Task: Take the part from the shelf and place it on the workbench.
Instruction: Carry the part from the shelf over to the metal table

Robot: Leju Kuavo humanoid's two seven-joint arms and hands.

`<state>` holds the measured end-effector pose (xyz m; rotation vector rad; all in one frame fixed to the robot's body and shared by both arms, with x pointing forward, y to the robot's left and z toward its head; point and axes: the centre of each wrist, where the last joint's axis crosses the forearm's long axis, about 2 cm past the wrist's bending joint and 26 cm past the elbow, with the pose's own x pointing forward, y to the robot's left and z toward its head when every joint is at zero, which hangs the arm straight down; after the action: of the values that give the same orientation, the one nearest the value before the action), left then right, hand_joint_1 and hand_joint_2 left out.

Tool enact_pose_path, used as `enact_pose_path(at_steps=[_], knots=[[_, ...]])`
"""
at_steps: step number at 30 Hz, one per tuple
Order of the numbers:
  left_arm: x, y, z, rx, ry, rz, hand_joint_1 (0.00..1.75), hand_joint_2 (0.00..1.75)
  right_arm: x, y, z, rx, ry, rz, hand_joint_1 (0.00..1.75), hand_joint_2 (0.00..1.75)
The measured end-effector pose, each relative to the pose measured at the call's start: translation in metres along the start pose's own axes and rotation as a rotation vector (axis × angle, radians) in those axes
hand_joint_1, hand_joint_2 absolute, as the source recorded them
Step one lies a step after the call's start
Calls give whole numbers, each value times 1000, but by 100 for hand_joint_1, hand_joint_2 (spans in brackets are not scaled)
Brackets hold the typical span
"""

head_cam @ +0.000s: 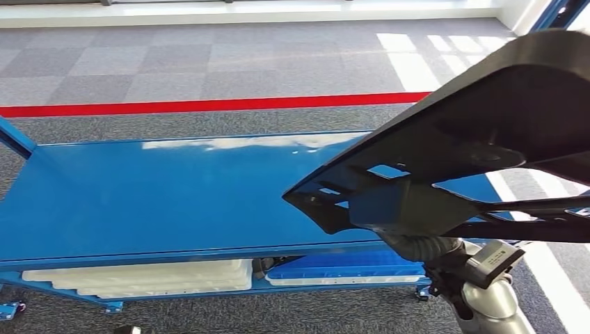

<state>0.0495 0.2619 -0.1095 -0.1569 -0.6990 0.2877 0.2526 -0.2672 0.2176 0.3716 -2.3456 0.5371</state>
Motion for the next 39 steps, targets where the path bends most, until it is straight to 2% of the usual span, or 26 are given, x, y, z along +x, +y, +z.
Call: enact_pose_path(at_steps=[12, 39], knots=[[1, 1, 0, 10, 3, 5, 0, 0, 11, 0, -5, 6, -62, 5, 175, 175], [1, 5, 0, 5, 4, -17, 0, 0, 11, 6, 3, 44, -68, -71, 175, 175]])
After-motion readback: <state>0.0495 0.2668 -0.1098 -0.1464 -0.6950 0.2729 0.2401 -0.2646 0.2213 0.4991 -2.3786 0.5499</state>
